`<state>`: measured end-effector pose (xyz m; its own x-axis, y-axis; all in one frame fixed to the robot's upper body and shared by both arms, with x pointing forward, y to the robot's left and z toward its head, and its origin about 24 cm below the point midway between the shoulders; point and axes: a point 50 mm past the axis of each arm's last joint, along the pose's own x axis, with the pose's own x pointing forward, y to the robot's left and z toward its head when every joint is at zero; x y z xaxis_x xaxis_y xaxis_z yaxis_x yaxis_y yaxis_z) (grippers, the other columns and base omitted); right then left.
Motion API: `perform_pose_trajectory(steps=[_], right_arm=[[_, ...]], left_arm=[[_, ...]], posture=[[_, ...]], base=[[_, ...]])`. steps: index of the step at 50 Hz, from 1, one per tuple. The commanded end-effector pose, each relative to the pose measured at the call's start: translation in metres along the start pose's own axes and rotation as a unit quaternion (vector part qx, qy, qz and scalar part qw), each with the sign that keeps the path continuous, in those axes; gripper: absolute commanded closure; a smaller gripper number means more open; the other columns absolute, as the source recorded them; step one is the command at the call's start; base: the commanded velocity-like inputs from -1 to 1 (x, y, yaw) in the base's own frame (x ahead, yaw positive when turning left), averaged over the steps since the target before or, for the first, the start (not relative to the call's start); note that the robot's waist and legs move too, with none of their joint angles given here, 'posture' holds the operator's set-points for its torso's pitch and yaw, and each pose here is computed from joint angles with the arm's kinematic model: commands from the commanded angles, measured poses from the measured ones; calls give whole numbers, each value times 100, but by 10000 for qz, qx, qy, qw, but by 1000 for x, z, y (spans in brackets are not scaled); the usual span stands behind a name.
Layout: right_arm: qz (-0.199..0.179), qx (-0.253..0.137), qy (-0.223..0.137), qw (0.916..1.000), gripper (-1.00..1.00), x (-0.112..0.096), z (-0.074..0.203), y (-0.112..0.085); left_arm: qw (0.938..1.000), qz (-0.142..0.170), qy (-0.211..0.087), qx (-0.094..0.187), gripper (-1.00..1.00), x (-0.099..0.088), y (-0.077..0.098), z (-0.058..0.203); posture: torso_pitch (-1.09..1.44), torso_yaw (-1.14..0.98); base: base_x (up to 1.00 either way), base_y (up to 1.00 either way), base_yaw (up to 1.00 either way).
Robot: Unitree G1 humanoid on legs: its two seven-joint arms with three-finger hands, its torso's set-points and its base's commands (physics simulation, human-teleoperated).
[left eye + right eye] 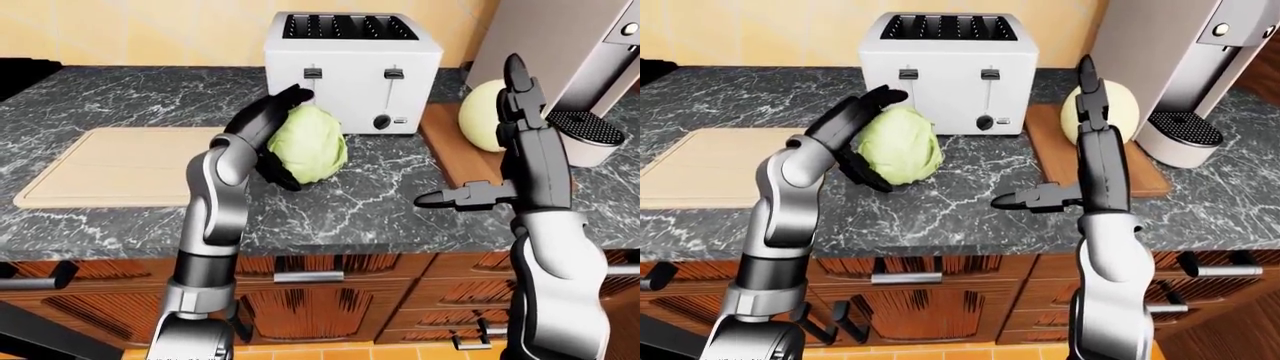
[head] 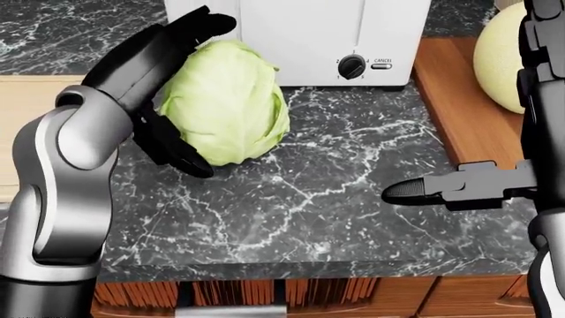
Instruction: Place the lettuce and the cantaloupe on separate cutting boards.
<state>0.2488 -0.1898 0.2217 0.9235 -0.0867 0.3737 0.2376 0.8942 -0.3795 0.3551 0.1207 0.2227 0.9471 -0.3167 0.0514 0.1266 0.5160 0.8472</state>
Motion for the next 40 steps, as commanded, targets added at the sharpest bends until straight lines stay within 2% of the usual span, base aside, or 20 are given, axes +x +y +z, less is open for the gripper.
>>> perform_pose_trajectory(steps=[1, 5, 11, 12, 17, 29, 40], right_arm=[[-135, -50, -347, 9993, -100, 0, 12, -5], [-140, -49, -347, 9993, -100, -1, 12, -5], [-138, -54, -346, 9993, -100, -1, 11, -4], [-132, -49, -347, 9993, -100, -1, 11, -4], [-126, -44, -340, 9993, -100, -1, 10, -4], [-105, -43, -324, 9994, -100, 0, 8, -3], [-80, -46, -337, 9994, -100, 3, 9, -2]], left_arm=[[9997, -62, -218, 130, -19, 1, 4, 10], [9997, -52, -203, 136, 1, -1, 4, 10], [9997, -31, -197, 140, 15, -3, 5, 11], [9997, -18, -187, 139, 24, -4, 5, 10], [9997, 12, -175, 151, 37, -6, 7, 11], [9994, 201, -151, 226, 56, -16, 19, 17], [9986, 445, -90, 269, 63, -31, 34, 20]], posture=[[0, 0], [0, 0], [0, 0], [0, 0], [0, 0], [0, 0], [0, 0]], base=[[0, 0, 0], [0, 0, 0], [0, 0, 0], [0, 0, 0], [0, 0, 0], [0, 0, 0], [0, 0, 0]])
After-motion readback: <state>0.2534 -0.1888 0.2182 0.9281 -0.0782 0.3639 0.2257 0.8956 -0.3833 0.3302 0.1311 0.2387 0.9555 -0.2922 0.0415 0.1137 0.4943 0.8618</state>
